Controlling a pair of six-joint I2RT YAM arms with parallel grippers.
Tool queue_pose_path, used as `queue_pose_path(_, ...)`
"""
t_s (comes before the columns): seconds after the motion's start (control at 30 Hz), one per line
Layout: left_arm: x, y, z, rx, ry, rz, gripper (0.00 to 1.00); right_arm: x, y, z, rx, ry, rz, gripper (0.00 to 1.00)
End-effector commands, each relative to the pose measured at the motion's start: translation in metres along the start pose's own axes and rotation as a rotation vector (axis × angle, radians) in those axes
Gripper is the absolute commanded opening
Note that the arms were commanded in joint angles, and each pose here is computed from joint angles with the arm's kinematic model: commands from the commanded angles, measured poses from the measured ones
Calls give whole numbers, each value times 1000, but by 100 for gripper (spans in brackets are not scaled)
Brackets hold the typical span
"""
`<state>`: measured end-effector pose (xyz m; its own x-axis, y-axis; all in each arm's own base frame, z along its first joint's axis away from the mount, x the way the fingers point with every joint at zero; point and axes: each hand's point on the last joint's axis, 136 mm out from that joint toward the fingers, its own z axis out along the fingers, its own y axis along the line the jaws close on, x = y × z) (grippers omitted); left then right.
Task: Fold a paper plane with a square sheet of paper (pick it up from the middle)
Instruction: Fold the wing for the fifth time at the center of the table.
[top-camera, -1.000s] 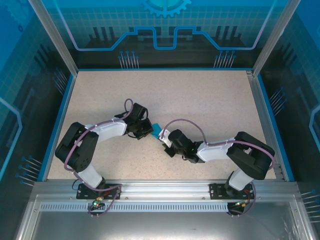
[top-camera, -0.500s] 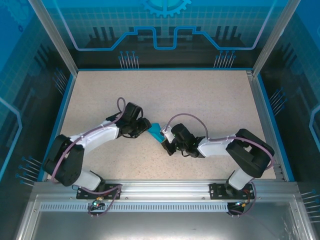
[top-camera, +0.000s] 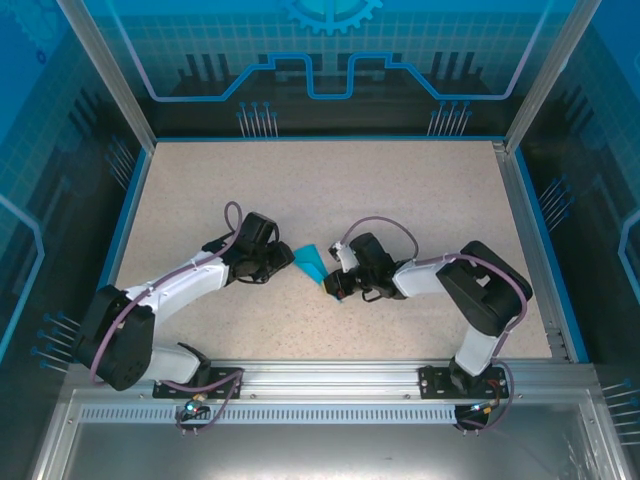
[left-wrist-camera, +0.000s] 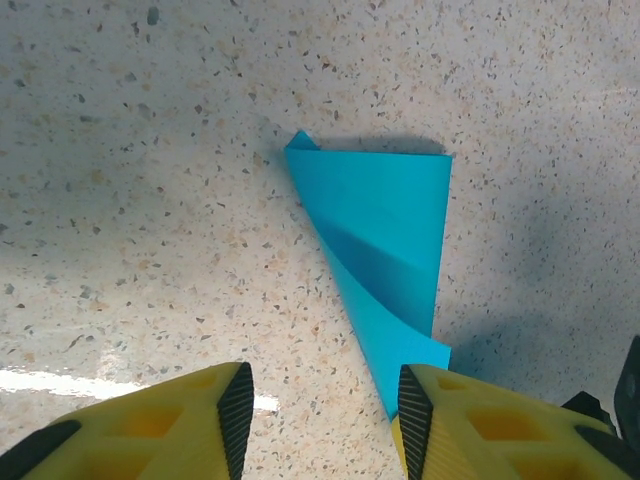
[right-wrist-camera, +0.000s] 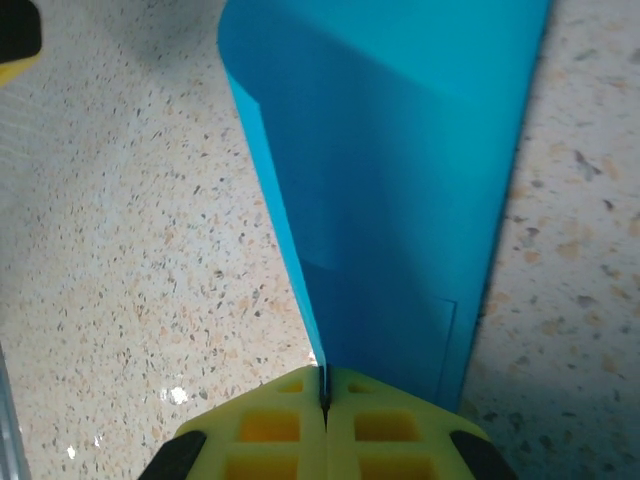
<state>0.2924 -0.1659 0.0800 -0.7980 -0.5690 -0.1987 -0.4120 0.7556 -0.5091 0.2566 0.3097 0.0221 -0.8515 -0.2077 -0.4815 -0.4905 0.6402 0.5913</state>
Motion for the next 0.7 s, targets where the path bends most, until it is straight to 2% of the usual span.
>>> queue_pose_path(0.0, 4, 7, 3, 3, 12, -25, 44, 1, -3, 0, -51, 1, 124, 0)
queue_pose_path(0.27, 9, -1, 8, 52, 38, -15, 40, -5, -3, -7, -123, 2, 242, 0)
queue_pose_path(0.67, 25, -35, 23, 191, 107, 39, 29, 9, -26, -8, -60, 73, 422, 0)
